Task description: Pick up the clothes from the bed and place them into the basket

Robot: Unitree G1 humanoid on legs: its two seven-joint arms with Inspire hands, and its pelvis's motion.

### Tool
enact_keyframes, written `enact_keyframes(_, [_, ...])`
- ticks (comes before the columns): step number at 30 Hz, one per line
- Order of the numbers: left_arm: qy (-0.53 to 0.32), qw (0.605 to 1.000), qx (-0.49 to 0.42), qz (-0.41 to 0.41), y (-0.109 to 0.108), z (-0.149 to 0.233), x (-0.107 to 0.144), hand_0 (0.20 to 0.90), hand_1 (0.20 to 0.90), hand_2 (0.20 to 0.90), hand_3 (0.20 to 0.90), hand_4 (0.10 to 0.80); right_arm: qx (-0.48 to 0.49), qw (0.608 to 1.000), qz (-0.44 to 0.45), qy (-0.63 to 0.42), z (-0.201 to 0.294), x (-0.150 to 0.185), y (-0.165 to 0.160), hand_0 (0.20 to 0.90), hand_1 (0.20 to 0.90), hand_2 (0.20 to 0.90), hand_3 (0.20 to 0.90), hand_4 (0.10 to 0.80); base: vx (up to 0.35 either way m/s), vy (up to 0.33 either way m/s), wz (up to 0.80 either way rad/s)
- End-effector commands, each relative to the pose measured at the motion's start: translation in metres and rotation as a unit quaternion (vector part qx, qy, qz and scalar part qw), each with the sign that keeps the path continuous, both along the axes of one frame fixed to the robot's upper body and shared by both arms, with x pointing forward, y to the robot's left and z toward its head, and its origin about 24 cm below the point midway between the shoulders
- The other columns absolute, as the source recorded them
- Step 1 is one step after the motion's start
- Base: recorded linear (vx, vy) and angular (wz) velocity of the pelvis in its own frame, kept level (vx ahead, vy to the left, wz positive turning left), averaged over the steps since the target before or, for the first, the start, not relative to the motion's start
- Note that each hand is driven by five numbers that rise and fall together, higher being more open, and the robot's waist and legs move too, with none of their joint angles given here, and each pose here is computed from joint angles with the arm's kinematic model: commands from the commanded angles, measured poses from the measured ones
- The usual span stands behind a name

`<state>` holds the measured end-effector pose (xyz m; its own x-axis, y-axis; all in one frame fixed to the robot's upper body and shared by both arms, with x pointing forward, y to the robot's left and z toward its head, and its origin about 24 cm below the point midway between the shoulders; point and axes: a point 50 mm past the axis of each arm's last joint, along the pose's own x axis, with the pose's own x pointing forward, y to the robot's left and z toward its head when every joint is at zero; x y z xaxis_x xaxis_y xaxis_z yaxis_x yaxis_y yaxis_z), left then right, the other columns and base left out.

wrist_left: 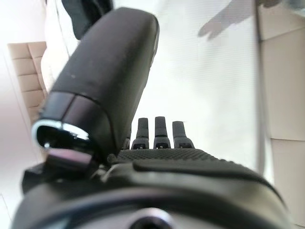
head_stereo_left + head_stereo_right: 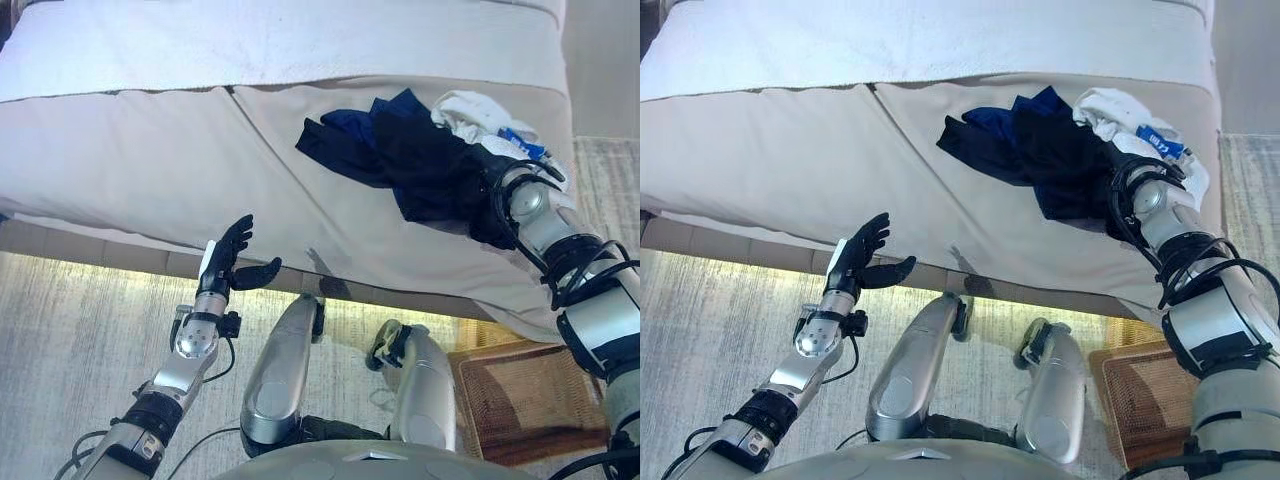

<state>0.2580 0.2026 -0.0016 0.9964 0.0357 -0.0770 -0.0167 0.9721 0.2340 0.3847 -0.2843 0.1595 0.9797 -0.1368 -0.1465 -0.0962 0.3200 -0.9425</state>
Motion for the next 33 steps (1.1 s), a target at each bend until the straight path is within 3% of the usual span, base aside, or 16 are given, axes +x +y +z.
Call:
enact_keyframes(1, [-0.056, 0.998, -0.01, -0.014, -0.003, 0.02, -0.002, 0.9, 0.9, 0.9, 0.9, 0.8, 0.0, 0.995, 0.003, -0.096, 0.056, 0.001, -0.01, 0.3, 0.3, 0.3, 0.2, 0.1, 0.113, -0.01, -0.08])
enact_keyframes(8, [-0.018, 1.0, 0.004, -0.005, 0.003, 0.01, -0.004, 0.9, 0.9, 0.9, 0.9, 0.8, 0.113, 0.984, 0.019, -0.14, 0.083, -0.005, -0.015, 0.3, 0.3, 0.3, 0.2, 0.1, 0.162, -0.018, -0.15])
enact_keyframes(17, [0.016, 0.999, 0.019, -0.03, 0.0, -0.004, -0.005, 0.9, 0.9, 0.9, 0.9, 0.8, 0.248, 0.934, 0.048, -0.251, 0.153, -0.019, -0.023, 0.3, 0.3, 0.3, 0.2, 0.1, 0.073, 0.008, -0.04])
enact_keyframes(33, [0.058, 0.997, 0.046, -0.03, 0.015, -0.028, -0.022, 0.9, 0.9, 0.9, 0.9, 0.8, 0.265, 0.869, 0.024, -0.417, 0.243, -0.073, -0.054, 0.3, 0.3, 0.3, 0.2, 0.1, 0.037, 0.016, -0.12])
